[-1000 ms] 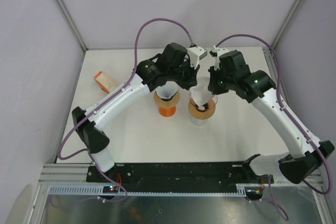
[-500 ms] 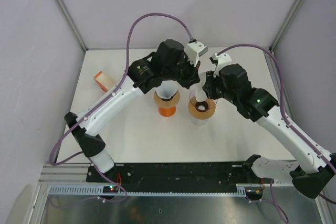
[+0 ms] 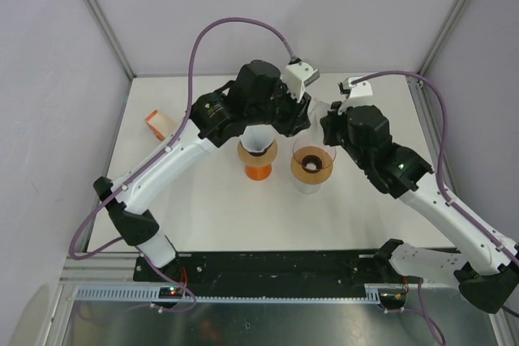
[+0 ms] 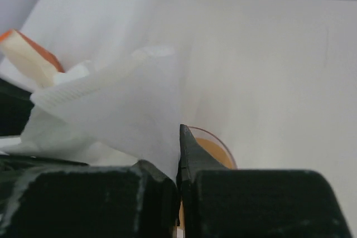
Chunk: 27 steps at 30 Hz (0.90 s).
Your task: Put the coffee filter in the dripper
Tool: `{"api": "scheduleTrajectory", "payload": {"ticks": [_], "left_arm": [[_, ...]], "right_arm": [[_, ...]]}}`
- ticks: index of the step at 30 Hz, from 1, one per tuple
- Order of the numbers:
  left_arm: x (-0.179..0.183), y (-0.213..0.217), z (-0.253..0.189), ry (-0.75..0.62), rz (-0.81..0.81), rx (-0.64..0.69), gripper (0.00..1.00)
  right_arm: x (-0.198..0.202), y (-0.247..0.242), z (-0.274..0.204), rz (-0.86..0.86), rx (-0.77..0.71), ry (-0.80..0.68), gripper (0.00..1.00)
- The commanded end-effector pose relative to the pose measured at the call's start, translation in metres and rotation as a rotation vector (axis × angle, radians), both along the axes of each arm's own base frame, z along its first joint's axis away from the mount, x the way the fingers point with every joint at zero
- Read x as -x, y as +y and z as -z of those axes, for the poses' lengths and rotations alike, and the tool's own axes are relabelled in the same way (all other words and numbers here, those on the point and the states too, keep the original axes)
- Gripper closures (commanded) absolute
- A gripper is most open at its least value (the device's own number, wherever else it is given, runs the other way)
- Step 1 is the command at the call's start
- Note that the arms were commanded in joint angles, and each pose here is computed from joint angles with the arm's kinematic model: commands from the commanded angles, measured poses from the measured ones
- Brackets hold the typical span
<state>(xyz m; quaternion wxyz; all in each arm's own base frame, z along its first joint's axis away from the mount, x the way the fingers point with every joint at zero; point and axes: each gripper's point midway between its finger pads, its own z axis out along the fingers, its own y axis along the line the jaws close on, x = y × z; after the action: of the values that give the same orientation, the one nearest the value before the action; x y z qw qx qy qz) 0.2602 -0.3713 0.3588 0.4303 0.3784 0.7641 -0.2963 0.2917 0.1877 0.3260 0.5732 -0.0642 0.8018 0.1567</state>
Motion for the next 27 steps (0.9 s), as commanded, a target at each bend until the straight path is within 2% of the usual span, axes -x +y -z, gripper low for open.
{"api": "scheduleTrajectory", "payload": {"ticks": [1,4,7,9,12,14,19,22,25,27], "left_arm": [[-0.001,0.003,-0.045,-0.134,-0.044,0.047,0.55],[-0.014,0.005,-0.050,-0.170,-0.114,0.037,0.42],[-0.022,0.009,-0.057,-0.194,-0.160,0.039,0.36],[-0.028,0.013,-0.060,-0.218,-0.195,0.036,0.37],[-0.042,0.024,-0.061,-0.281,-0.268,-0.005,0.50],[-0.043,0.025,-0.055,-0.286,-0.268,-0.024,0.55],[-0.042,0.020,-0.044,-0.273,-0.256,-0.036,0.53],[-0.045,0.021,-0.047,-0.288,-0.267,-0.034,0.65],[-0.046,0.023,-0.051,-0.302,-0.271,-0.031,0.86],[-0.047,0.026,-0.054,-0.316,-0.282,-0.035,0.96]], "right_arm": [[-0.003,0.015,-0.047,0.065,-0.150,-0.159,1.00],[-0.001,0.026,-0.060,0.073,-0.191,-0.206,1.00],[0.000,0.036,-0.068,0.057,-0.222,-0.234,1.00],[0.001,0.041,-0.069,0.046,-0.228,-0.241,1.00],[0.003,0.040,-0.070,0.053,-0.236,-0.237,1.00],[0.003,0.037,-0.073,0.066,-0.251,-0.247,1.00],[0.004,0.035,-0.085,0.072,-0.302,-0.288,1.00],[0.003,0.040,-0.083,0.059,-0.302,-0.284,1.00],[0.001,0.036,-0.079,0.070,-0.292,-0.272,1.00],[-0.001,0.027,-0.078,0.097,-0.288,-0.272,1.00]]}}
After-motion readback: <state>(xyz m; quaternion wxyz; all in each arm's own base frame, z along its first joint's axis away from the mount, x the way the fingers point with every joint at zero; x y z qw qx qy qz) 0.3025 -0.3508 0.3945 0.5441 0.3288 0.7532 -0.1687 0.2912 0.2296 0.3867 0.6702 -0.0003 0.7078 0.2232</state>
